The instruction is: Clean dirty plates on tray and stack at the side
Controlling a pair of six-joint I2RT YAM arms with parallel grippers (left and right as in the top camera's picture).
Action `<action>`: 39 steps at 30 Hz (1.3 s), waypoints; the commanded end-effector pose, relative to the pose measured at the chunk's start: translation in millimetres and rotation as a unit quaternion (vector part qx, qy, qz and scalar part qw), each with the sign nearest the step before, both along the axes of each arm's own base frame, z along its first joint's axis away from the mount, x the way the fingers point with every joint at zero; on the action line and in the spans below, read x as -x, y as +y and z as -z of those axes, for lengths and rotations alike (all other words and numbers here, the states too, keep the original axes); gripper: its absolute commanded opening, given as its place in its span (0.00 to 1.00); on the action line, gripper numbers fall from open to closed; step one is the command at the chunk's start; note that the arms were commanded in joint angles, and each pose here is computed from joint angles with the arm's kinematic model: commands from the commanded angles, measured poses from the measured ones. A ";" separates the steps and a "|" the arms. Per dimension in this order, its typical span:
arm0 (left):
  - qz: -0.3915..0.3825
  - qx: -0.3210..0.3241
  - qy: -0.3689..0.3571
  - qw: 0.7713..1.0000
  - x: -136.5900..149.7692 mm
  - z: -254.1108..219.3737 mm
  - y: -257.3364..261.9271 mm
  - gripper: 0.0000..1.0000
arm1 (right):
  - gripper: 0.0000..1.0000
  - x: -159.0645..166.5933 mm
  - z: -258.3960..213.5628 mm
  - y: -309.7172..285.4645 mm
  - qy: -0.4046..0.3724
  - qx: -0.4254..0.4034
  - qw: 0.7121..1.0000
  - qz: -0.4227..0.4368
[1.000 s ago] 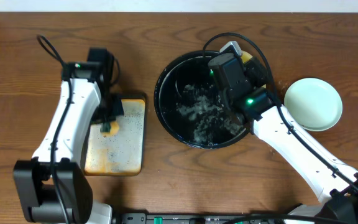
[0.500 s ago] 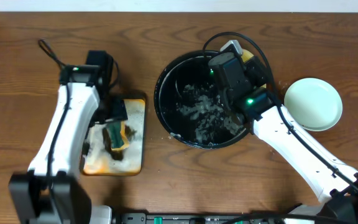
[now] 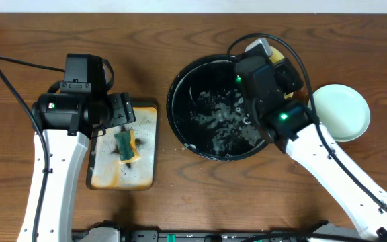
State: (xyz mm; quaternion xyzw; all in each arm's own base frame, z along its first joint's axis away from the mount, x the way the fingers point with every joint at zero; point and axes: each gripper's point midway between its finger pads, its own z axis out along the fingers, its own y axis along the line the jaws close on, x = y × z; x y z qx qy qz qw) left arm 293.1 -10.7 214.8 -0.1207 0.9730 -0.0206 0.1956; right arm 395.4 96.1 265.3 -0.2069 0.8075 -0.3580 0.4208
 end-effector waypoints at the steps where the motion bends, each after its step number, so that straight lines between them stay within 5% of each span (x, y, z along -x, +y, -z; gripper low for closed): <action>1: 0.005 0.003 -0.008 1.000 -2.3 -4.7 -1.3 0.86 | 0.01 0.7 -10.9 -3.5 -0.014 -0.005 1.000 0.008; 39: 0.005 0.003 -0.008 1.000 -2.3 -4.7 -1.3 0.88 | 0.01 -0.5 -8.2 1.6 -0.013 -0.026 1.000 -0.001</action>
